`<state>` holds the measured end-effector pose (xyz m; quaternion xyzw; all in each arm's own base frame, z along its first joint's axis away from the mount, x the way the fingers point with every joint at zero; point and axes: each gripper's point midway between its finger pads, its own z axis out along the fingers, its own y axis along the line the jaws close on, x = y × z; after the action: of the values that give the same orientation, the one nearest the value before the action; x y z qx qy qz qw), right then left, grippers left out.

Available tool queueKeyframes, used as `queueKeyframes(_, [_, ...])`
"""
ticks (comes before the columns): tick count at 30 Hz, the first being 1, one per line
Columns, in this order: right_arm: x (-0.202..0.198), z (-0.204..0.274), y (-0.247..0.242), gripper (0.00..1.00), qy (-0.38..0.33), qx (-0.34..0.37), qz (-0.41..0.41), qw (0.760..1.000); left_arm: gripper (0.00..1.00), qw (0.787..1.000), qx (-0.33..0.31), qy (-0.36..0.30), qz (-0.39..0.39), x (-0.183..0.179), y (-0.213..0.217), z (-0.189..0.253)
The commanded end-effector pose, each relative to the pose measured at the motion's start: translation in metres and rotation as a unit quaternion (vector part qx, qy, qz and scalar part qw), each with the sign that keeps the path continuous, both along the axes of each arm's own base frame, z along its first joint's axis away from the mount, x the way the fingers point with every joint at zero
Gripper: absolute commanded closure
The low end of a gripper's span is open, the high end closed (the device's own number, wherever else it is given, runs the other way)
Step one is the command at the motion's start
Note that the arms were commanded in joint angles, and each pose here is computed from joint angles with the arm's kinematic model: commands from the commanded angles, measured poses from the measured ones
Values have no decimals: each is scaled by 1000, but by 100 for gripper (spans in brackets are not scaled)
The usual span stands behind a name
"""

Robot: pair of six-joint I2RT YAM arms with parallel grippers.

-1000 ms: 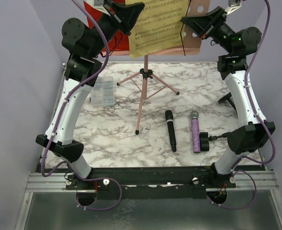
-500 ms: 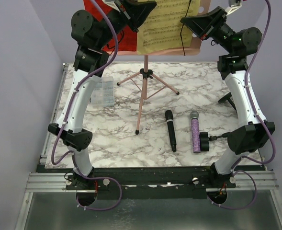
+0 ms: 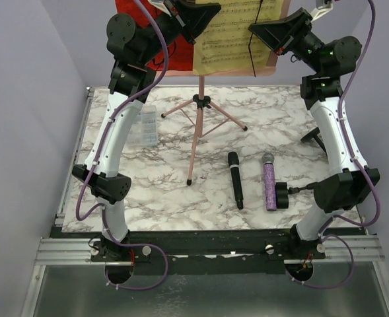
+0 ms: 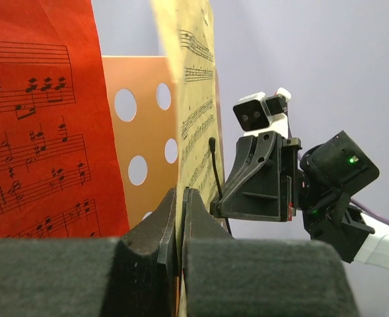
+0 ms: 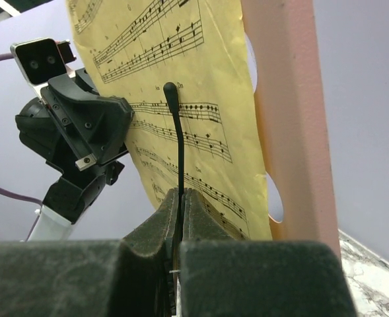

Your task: Set up the instrument practice props

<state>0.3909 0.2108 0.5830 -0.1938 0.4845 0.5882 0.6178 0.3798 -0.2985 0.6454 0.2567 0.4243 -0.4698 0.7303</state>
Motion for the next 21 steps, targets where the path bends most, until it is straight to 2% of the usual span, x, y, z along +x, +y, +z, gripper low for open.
queueKeyframes(1, [-14, 8, 5, 99, -26, -17, 3, 1000, 100, 999, -16, -25, -13, -9, 0, 15])
queueKeyframes(21, [-15, 10, 12, 99, -30, -19, 2, 999, 100, 999, -20, -25, -26, 0, -7, 7])
